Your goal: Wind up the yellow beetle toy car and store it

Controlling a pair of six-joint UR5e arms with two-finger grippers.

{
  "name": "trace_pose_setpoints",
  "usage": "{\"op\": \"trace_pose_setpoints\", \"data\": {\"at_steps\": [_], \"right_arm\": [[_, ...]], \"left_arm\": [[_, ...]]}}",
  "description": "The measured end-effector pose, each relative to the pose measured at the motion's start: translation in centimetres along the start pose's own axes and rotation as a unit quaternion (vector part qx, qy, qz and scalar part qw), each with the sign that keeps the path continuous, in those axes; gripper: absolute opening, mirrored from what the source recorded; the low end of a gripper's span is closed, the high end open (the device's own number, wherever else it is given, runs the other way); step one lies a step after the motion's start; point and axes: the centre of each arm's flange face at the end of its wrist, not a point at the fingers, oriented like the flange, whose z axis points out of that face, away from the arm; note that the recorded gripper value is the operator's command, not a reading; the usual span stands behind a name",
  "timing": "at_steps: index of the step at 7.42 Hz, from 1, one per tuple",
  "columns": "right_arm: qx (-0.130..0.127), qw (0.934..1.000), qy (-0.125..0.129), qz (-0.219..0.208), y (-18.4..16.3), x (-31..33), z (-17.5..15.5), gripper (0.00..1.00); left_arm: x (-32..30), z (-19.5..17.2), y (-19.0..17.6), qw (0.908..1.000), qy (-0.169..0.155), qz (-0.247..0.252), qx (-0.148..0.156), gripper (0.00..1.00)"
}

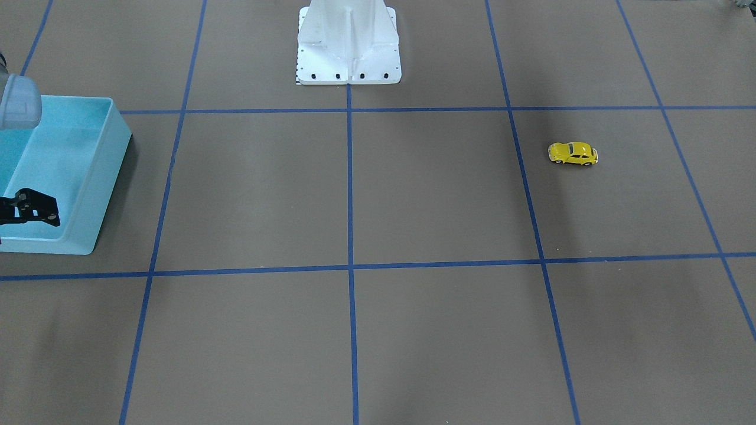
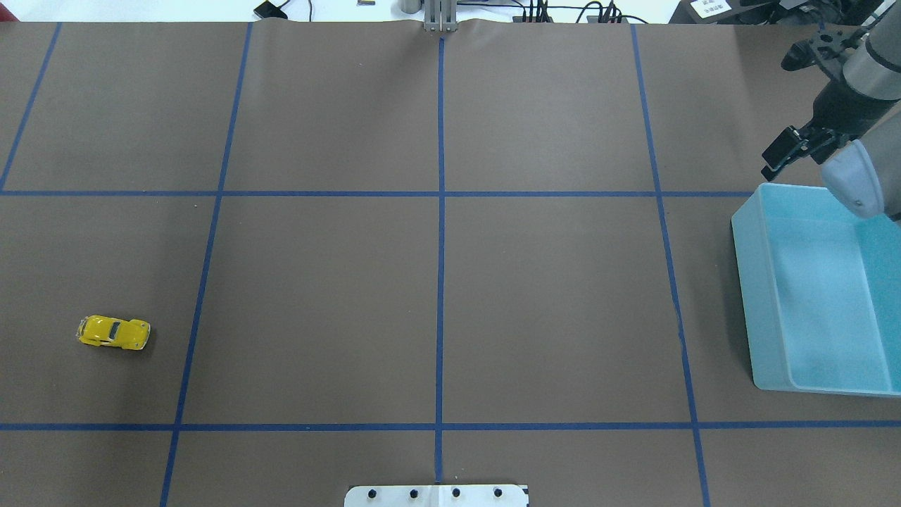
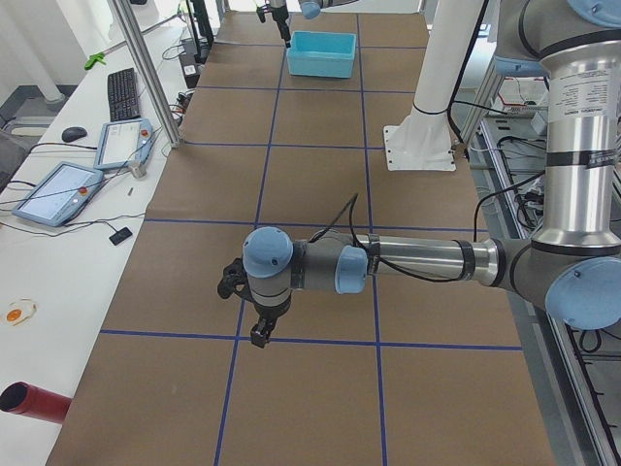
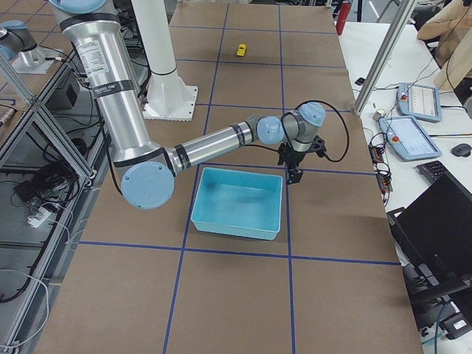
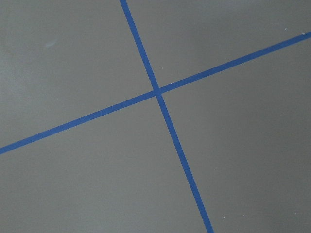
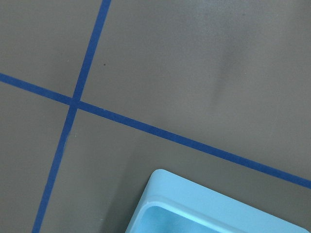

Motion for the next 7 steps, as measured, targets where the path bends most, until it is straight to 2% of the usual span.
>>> {"op": "trace_pose_setpoints", "data": {"at_steps": [7], "right_arm": [[0.0,1.0,0.0,0.0,0.0,0.0,0.0,1.0]], "left_arm": [[-0.15,-0.15,1.1,1.0,-0.003,-0.001,0.001,1.0]]}}
